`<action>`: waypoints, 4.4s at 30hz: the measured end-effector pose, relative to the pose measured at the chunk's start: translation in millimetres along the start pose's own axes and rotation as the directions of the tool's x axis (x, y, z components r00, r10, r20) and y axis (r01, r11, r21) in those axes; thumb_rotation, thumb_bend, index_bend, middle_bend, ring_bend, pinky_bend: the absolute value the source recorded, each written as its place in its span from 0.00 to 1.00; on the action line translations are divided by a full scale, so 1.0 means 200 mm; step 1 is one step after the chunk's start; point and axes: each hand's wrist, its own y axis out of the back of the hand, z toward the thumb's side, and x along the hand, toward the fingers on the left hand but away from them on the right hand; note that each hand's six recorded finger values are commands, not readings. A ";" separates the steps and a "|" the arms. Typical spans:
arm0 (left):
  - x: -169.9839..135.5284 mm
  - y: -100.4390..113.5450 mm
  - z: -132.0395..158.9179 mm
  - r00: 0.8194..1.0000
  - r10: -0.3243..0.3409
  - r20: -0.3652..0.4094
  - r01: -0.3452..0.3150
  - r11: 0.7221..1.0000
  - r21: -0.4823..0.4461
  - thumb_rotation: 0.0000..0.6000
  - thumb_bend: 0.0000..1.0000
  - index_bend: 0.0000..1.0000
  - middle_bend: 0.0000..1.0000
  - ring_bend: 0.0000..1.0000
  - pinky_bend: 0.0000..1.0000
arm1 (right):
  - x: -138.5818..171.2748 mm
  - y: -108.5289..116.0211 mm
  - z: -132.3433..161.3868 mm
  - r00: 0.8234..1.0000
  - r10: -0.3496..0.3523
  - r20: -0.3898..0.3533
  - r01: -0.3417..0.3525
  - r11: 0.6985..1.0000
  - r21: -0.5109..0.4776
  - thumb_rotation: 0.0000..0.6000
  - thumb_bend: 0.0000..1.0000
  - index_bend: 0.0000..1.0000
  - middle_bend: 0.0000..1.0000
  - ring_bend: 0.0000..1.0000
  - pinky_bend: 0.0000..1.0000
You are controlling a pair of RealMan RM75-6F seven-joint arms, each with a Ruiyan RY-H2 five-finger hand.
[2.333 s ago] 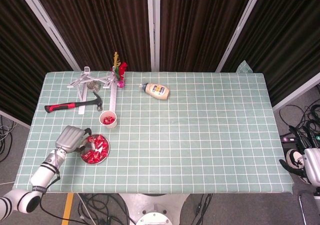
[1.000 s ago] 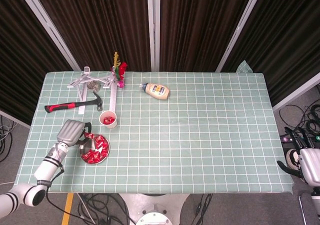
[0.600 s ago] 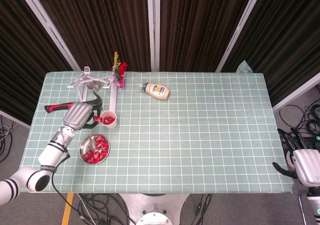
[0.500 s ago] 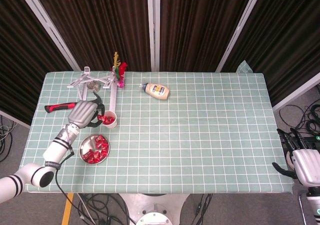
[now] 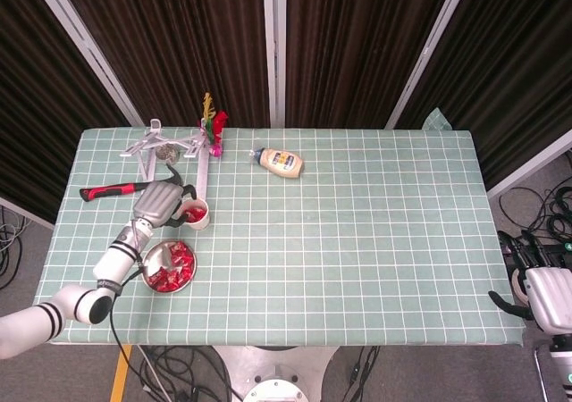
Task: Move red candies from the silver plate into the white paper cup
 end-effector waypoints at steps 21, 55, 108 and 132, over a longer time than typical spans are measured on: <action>-0.57 -0.20 -0.09 1.000 -0.015 0.017 0.016 0.999 -0.030 1.00 0.21 0.48 0.97 0.98 1.00 | -0.04 -0.02 0.05 0.999 0.003 -0.039 -0.004 1.000 -0.015 1.00 0.10 0.08 0.17 0.03 0.20; -0.44 -0.53 0.03 0.989 -0.150 0.015 0.151 0.986 -0.065 1.00 0.21 0.51 0.98 0.99 1.00 | -0.03 0.00 0.04 1.000 -0.006 -0.020 0.006 1.000 -0.009 1.00 0.10 0.08 0.17 0.03 0.22; -0.41 -0.20 -0.08 1.000 0.010 -0.017 -0.012 0.988 -0.156 1.00 0.39 0.68 0.99 0.99 1.00 | -0.04 0.00 0.05 1.000 -0.002 -0.025 0.002 1.000 -0.012 1.00 0.10 0.08 0.17 0.03 0.24; 0.03 0.01 0.05 1.000 -0.019 -0.014 0.018 0.997 -0.081 1.00 0.39 0.52 0.96 0.99 1.00 | -0.03 0.01 0.00 1.000 -0.004 0.003 0.004 1.000 -0.015 1.00 0.10 0.08 0.17 0.03 0.24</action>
